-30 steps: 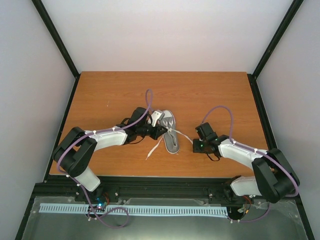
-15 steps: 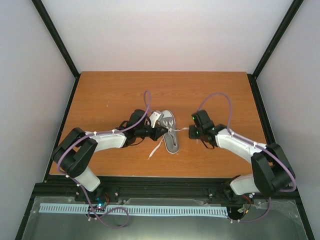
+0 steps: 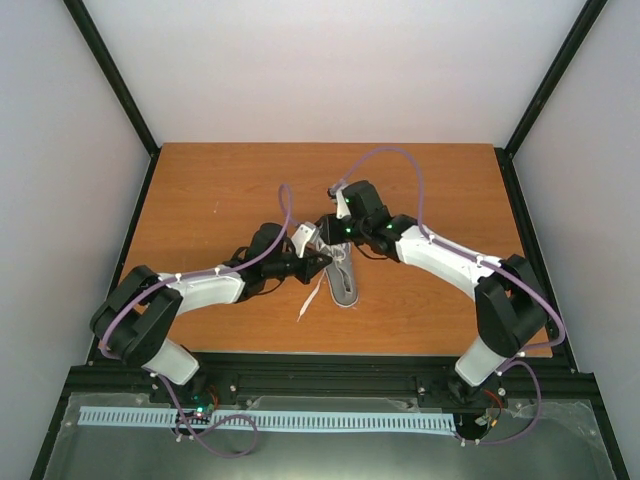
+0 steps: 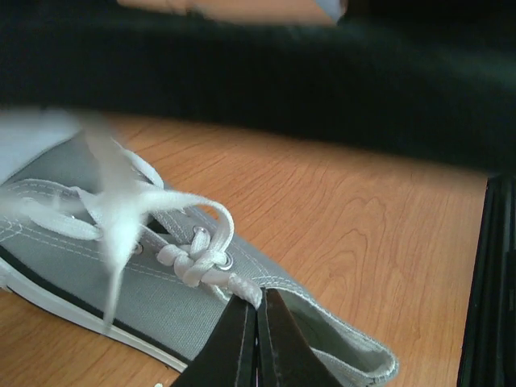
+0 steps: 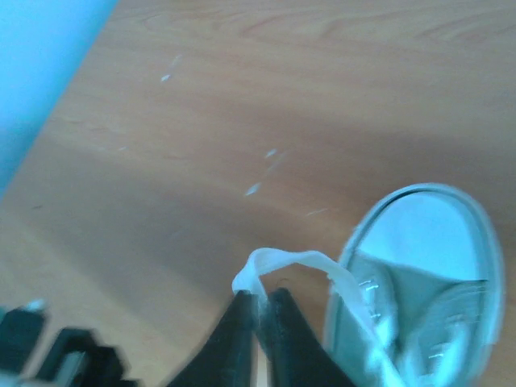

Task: Tie the shoes

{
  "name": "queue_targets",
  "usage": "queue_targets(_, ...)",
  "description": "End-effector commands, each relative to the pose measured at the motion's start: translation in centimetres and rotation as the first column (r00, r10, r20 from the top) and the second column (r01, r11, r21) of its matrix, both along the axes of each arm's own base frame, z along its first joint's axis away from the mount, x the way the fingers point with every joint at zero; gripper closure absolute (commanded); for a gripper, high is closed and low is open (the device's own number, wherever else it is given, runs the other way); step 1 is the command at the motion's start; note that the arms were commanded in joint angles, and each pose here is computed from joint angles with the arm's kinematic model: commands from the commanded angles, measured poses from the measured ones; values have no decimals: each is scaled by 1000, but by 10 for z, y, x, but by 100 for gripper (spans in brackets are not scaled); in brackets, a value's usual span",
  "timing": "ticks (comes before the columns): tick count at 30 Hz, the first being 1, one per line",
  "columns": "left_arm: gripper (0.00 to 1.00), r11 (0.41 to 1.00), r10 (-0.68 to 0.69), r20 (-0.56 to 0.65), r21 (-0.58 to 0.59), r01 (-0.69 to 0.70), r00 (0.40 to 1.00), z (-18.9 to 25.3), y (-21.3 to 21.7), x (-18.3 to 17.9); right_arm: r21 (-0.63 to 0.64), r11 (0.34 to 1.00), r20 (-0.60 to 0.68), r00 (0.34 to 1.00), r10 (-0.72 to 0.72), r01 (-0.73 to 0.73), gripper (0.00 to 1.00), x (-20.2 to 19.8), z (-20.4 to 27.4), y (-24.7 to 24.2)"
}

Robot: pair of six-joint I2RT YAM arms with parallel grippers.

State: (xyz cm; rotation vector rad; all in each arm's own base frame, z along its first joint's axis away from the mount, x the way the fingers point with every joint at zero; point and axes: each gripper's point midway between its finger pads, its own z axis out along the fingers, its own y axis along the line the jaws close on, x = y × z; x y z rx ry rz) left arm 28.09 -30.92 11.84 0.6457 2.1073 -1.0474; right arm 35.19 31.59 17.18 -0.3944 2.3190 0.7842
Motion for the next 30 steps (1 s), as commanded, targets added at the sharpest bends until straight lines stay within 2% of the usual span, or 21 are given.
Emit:
queue_targets(1,99,999,9,60,-48,-6,998,19,-4,4,11,1000,-10,1000,-9,9,49,-10,4,-6)
queue_targets(3,99,999,9,59,-50,-6,998,20,-4,4,-5,999,-3,999,-50,50,33,-12,4,-22)
queue_targets(7,99,999,11,59,-50,-8,998,21,-3,3,15,995,3,995,-97,96,20,-20,4,-55)
queue_targets(10,99,998,7,49,-60,-4,999,24,-5,3,42,998,49,998,-47,45,20,-35,5,-65)
queue_targets(14,99,998,-7,21,-64,9,1000,23,-9,2,113,973,130,973,188,-203,21,-80,-4,-50)
queue_targets(16,99,998,-14,10,-65,14,1000,22,-10,1,78,965,151,960,236,-250,20,-96,-19,-48)
queue_targets(19,99,997,-22,3,-69,23,1000,21,-12,1,-18,967,183,950,254,-256,20,-104,-35,-39)
queue_targets(24,99,998,-26,-2,-66,26,1000,20,-12,1,-112,968,252,936,247,-225,21,-95,-45,-27)
queue_targets(30,99,998,-24,3,-55,24,1000,19,-11,1,-182,958,297,917,268,-221,25,-81,-50,-11)
